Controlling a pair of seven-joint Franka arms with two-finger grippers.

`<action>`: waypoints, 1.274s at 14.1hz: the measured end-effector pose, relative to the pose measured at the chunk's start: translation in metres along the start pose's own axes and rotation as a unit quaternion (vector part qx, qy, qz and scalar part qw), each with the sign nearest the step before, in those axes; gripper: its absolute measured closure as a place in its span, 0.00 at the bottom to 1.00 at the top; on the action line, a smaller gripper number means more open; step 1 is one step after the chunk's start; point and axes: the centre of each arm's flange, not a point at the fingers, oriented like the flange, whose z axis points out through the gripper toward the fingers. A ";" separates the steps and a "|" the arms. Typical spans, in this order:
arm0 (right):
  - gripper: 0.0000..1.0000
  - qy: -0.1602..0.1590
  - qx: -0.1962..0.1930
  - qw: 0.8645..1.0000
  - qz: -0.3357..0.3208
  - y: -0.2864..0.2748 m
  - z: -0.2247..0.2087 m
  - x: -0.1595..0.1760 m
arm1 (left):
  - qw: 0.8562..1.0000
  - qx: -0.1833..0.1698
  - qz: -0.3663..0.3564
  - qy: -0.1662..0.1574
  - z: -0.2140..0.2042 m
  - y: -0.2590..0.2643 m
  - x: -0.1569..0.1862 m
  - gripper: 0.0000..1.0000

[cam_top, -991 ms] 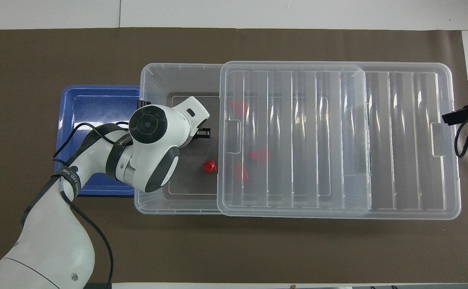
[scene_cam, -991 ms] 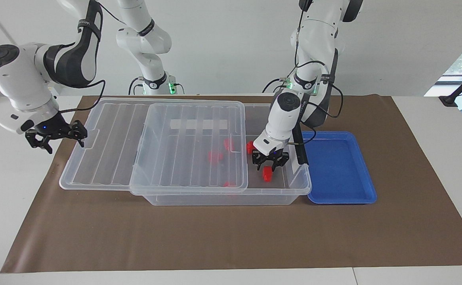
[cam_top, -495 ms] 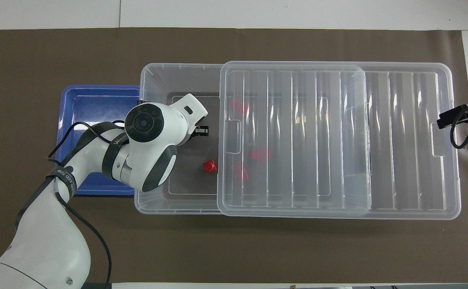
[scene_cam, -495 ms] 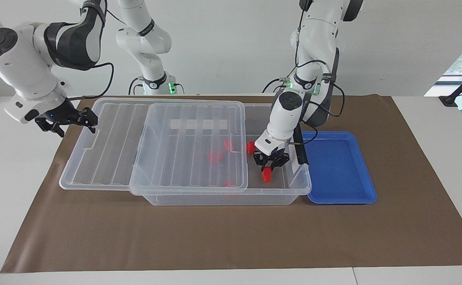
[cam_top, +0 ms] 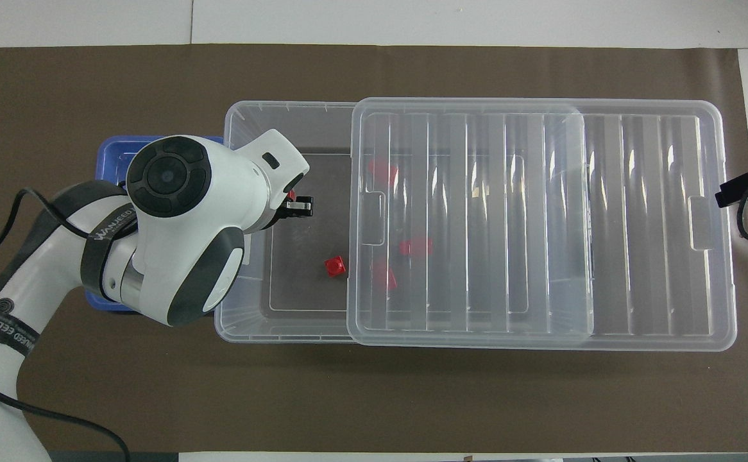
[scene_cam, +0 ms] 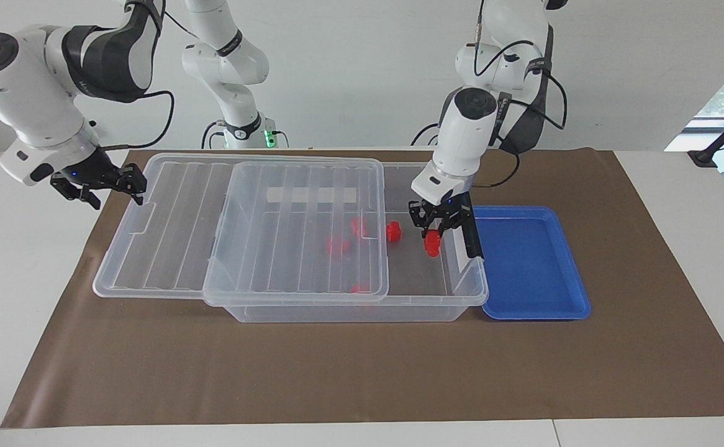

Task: Place red block in blue tray from box
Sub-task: 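Lift the red block out and carry it over the blue tray, then lower the red block into the blue tray and open the left gripper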

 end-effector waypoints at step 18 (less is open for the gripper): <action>0.99 0.006 -0.002 0.999 0.033 0.040 0.074 -0.017 | 0.999 0.028 -0.012 0.024 0.067 -0.250 -0.027 0.67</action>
